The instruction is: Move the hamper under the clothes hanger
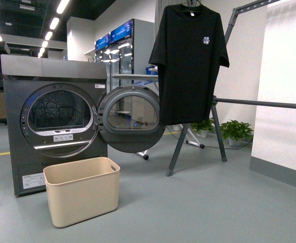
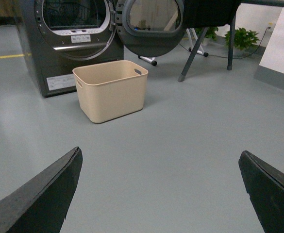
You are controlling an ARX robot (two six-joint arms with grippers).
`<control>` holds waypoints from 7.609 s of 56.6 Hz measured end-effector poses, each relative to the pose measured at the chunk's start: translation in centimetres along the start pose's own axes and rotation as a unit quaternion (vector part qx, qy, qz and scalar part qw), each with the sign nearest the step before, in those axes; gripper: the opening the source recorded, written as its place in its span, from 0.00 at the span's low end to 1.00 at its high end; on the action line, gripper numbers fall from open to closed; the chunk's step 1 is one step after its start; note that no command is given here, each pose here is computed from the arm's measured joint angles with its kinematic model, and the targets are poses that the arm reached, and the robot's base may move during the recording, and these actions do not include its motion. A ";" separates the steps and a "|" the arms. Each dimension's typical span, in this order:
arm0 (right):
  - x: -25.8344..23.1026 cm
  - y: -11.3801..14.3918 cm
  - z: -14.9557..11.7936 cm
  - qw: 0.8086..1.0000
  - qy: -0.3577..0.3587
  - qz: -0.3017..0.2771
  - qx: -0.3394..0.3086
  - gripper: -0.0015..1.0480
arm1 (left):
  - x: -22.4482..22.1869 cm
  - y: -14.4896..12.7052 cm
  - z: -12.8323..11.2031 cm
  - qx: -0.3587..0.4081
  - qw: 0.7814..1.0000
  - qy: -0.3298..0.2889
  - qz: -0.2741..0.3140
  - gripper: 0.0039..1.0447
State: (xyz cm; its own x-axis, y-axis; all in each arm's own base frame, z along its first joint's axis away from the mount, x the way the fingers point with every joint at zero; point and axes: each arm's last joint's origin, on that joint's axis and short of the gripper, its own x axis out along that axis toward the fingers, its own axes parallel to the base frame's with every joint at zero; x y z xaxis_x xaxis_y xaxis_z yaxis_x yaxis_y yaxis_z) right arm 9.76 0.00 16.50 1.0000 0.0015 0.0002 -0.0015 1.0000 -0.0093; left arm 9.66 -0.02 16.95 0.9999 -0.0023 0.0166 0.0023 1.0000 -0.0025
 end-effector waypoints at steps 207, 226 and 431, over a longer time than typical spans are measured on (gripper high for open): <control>18.9 3.8 -2.8 0.962 0.245 0.111 0.048 0.92 | 22.6 2.2 -7.2 -0.040 0.949 0.302 0.087 0.94; 26.8 6.8 -10.3 0.894 0.429 0.124 -0.036 0.92 | 31.9 -1.8 -14.3 0.001 0.912 0.405 0.064 0.94; 30.2 5.1 -16.7 0.879 0.474 -0.038 -0.036 0.03 | 33.2 -8.4 -16.8 -0.011 0.893 0.449 -0.027 0.03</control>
State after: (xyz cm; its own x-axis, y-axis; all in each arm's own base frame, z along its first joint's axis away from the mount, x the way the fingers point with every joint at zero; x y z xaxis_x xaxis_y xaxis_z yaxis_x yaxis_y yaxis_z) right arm 39.94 5.03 -0.21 0.5481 -0.1077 -0.8294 0.0314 0.9936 -0.1083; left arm 43.06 -8.57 0.74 0.6092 -0.0617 -0.7906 0.0418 0.9981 -0.0458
